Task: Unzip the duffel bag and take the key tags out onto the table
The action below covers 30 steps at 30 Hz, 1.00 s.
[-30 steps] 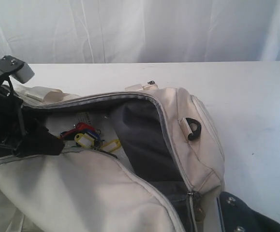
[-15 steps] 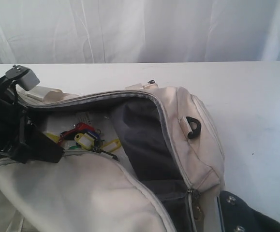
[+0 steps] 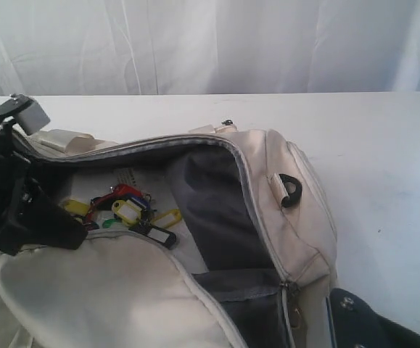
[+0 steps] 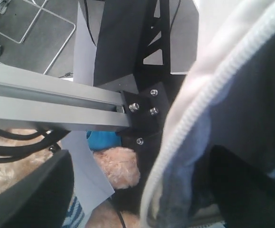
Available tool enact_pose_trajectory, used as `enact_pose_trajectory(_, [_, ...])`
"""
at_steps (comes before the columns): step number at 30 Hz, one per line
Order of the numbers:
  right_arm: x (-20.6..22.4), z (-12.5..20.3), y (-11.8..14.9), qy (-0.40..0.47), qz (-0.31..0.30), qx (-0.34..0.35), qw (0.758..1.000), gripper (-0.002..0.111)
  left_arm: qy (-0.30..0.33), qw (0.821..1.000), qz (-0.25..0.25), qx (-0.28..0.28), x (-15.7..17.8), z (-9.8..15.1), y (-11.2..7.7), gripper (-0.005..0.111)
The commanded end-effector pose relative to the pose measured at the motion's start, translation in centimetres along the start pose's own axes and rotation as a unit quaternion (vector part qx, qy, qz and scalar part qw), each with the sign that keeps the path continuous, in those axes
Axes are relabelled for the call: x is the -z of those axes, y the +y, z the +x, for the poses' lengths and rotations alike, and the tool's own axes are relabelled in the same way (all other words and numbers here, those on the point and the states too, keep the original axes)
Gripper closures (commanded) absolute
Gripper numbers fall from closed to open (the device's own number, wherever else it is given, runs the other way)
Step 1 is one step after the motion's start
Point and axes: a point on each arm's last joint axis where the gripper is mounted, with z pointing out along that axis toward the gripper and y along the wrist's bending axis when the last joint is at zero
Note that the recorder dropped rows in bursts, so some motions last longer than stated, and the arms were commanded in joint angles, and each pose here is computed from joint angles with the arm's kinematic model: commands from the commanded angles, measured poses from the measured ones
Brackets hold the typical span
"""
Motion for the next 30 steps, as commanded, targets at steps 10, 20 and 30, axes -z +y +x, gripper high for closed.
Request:
enact_pose_trajectory(10, [0.3, -0.2, 0.6, -0.004, -0.019, 0.000, 1.000, 0.035, 0.001, 1.000, 0.007, -0.012, 7.4, 4.0, -10.0, 0.107])
enact_pose_trajectory(20, [1.8, -2.0, 2.3, -0.027, -0.045, 0.028, 0.998, 0.035, -0.062, 0.993, -0.065, 0.079, 8.4, 10.3, -14.1, 0.107])
enact_pose_trajectory(30, [4.7, -6.8, 2.0, -0.196, 0.081, 0.083, 0.974, 0.035, -0.169, 0.981, -0.074, 0.060, 9.4, 13.8, -18.0, 0.105])
